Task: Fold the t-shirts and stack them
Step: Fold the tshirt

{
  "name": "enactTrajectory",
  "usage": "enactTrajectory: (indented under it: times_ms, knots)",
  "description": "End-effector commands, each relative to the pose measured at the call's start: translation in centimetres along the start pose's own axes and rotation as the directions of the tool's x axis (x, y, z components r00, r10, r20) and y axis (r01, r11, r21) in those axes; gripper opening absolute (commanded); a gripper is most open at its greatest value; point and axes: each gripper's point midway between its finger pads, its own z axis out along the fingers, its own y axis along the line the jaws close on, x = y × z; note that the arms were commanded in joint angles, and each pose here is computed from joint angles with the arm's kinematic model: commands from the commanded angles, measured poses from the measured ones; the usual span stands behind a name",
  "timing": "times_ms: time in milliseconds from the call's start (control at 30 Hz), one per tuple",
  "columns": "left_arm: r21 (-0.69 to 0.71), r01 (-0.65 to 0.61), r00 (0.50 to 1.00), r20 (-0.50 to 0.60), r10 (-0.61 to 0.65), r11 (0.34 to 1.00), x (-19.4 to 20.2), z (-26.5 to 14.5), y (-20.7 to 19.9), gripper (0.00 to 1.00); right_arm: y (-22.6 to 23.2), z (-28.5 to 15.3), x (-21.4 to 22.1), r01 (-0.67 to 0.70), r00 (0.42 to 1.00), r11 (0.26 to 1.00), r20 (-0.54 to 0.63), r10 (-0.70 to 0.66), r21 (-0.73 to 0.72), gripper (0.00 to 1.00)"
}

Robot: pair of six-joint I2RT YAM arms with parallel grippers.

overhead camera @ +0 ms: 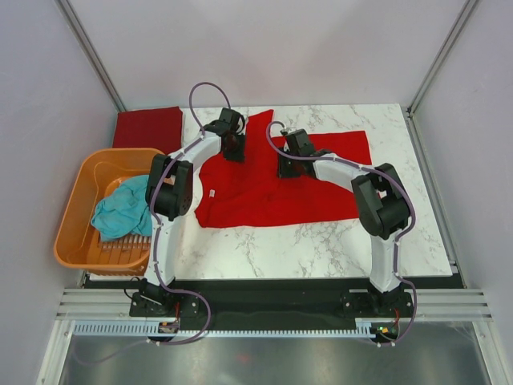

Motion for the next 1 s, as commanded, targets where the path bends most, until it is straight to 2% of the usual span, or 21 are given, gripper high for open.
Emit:
enactTrajectory:
  times_ms: [0, 33, 200, 300, 633, 967]
  knots:
    - [0.006, -0.053, 0.997, 0.055, 0.053, 0.999, -1.9, -0.3, -0.3, 0.06, 0.2, 0.7, -0.6, -0.013, 1.0, 1.0, 0.026, 0.013, -0.017, 0.35]
    - [0.012, -0.052, 0.997, 0.059, 0.052, 0.999, -1.9, -0.4, -0.5, 0.02, 0.4, 0.9, -0.6, -0.012, 1.0, 1.0, 0.024, 0.012, -0.024, 0.35]
    - [0.009, -0.045, 0.995, 0.09, 0.044, 0.999, -3.0, -1.8, -0.7, 0.02, 0.6, 1.3, -1.0, -0.013, 0.999, 1.0, 0.032, 0.013, -0.027, 0.26]
    - [-0.005, -0.042, 0.993, 0.108, 0.042, 0.999, -3.6, -2.5, -0.6, 0.02, 0.7, 1.3, -1.6, -0.004, 0.999, 1.0, 0.045, 0.005, -0.03, 0.0]
    - [-0.131, 0.004, 0.984, 0.179, 0.02, 0.991, -5.5, -4.6, 1.3, 0.02, 1.6, -0.2, -4.7, 0.059, 0.989, 0.997, 0.141, -0.051, -0.052, 0.0]
    - [-0.184, 0.043, 0.979, 0.206, -0.004, 0.982, -6.0, -5.4, 2.3, 0.02, 2.7, -0.4, -7.1, 0.146, 0.957, 0.985, 0.267, -0.116, -0.096, 0.0]
